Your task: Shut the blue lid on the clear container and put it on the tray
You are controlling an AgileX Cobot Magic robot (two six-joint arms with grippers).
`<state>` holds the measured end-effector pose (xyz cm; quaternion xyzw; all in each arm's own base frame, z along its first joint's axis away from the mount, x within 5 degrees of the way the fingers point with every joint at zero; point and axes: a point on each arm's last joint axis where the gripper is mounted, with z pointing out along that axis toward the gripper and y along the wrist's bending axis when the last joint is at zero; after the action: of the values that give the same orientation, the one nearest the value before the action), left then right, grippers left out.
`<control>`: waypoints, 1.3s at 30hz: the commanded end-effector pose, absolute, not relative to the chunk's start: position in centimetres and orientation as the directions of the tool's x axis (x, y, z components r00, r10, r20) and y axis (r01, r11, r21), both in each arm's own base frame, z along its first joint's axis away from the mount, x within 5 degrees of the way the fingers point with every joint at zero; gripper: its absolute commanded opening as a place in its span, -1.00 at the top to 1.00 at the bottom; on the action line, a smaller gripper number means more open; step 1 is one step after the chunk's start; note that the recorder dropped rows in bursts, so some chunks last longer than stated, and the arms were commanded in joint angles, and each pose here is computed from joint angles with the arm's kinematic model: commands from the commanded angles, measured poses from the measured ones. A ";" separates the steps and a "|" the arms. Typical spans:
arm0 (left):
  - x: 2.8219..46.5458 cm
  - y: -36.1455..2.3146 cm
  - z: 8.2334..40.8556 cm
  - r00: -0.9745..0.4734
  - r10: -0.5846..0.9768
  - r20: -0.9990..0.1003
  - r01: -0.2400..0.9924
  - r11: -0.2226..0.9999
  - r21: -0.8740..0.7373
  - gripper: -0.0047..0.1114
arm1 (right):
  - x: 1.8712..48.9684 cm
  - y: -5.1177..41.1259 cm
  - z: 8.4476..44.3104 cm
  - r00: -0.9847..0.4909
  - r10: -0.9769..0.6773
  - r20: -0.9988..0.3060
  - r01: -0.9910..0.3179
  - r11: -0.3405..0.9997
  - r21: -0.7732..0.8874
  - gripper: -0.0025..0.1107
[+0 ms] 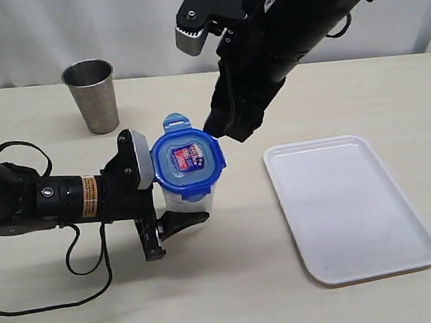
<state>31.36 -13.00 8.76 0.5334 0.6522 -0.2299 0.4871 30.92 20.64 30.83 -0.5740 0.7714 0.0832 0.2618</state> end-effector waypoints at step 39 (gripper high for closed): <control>31.1 -13.3 8.5 0.226 0.520 -0.823 0.899 0.214 0.382 0.92 | 28.9 26.4 20.4 -0.048 -0.985 -0.163 -0.999 0.047 0.011 0.01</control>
<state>31.21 -13.13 8.75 0.6232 0.5677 -0.1651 0.5120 28.99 27.00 24.51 -0.6730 0.7207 0.0797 0.1459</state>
